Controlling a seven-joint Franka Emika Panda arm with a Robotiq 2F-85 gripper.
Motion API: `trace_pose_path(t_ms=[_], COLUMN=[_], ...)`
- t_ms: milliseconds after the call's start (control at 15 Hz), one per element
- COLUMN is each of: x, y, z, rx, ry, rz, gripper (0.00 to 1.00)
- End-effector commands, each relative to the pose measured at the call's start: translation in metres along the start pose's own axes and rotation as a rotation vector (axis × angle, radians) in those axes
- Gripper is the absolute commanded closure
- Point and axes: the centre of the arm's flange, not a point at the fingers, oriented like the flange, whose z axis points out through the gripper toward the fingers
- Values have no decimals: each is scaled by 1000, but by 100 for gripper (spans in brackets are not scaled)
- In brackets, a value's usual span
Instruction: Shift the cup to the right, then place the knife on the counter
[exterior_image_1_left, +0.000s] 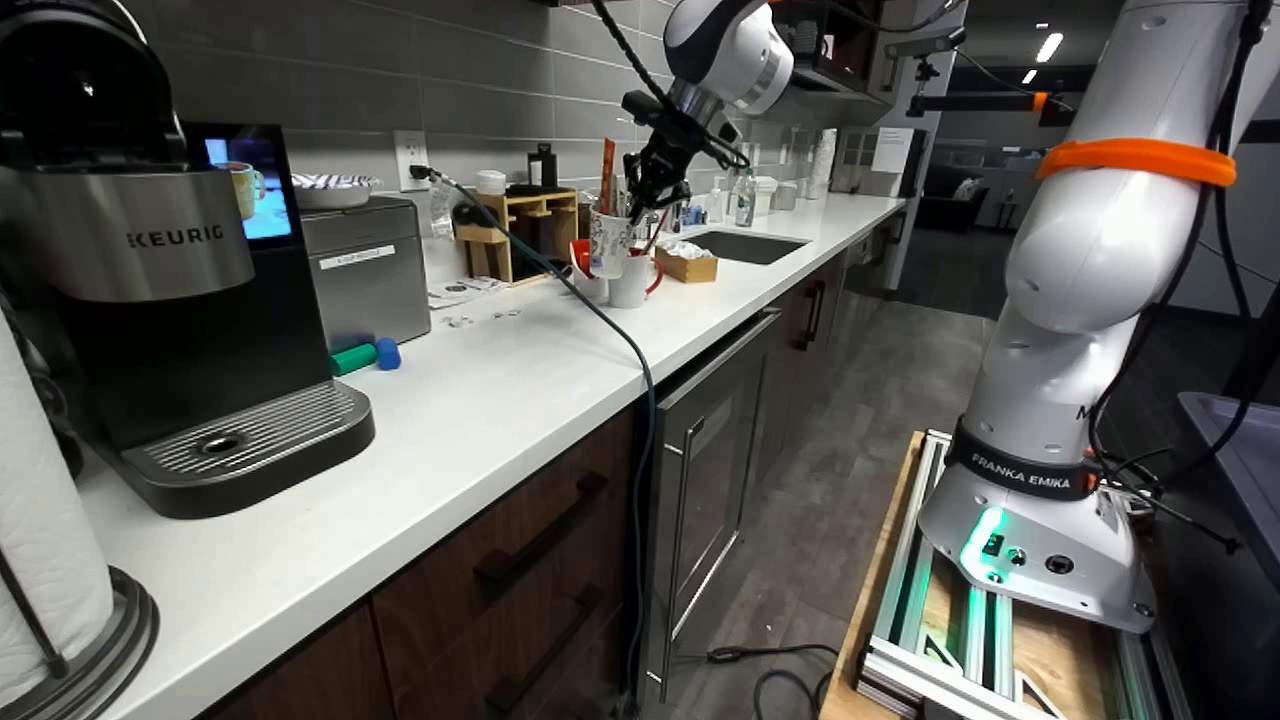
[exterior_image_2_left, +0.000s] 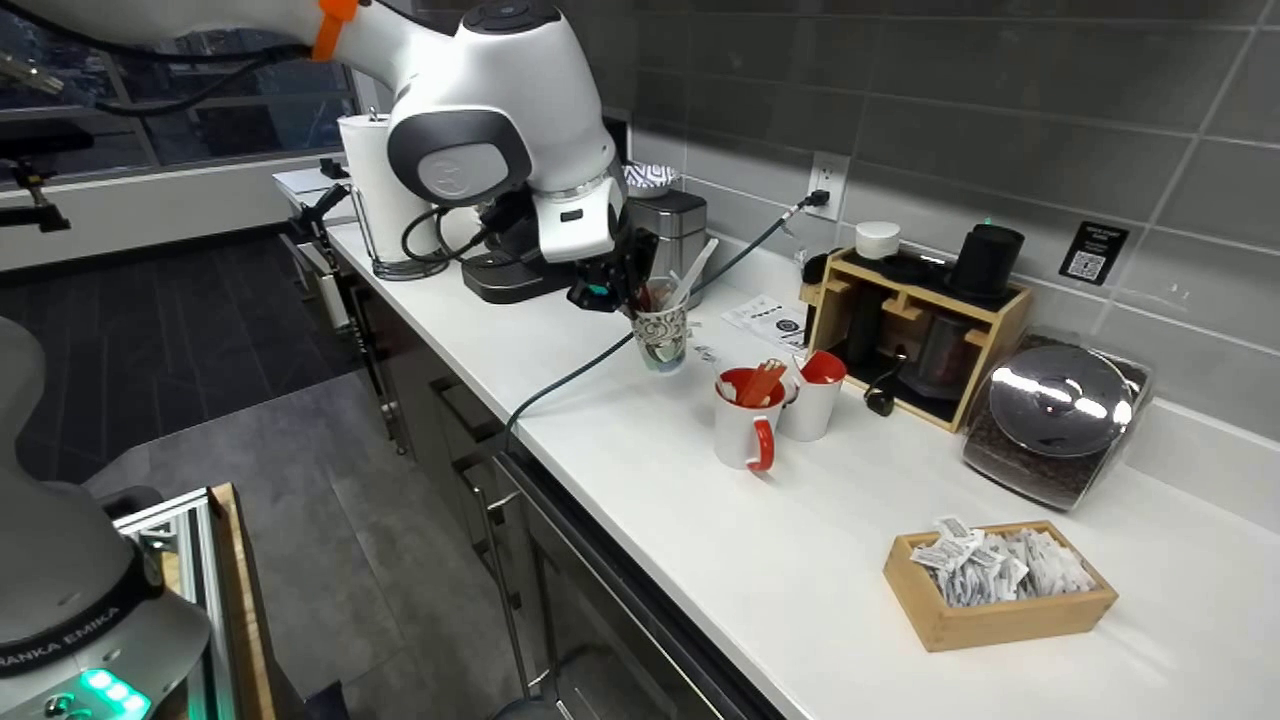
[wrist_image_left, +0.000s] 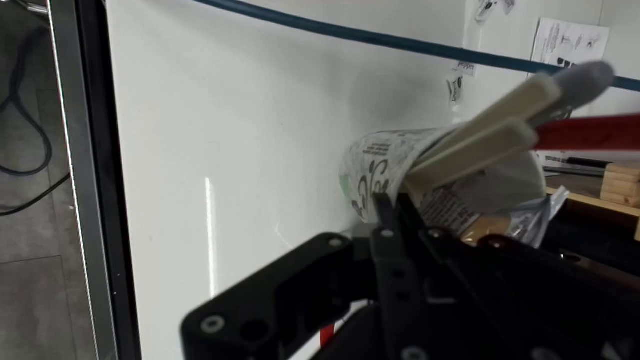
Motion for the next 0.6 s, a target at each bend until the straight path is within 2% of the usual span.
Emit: trace_pose_path(t_ms=[0,267,400,533], x=[-5,18,32,29], y=[-35,-69,-86,-104], z=[13,16,19,20], rx=[-41,-72,-77,-73], ry=[35,75,5,-46], rz=[0,-23,-76,-144], gripper=[99,99,99,99])
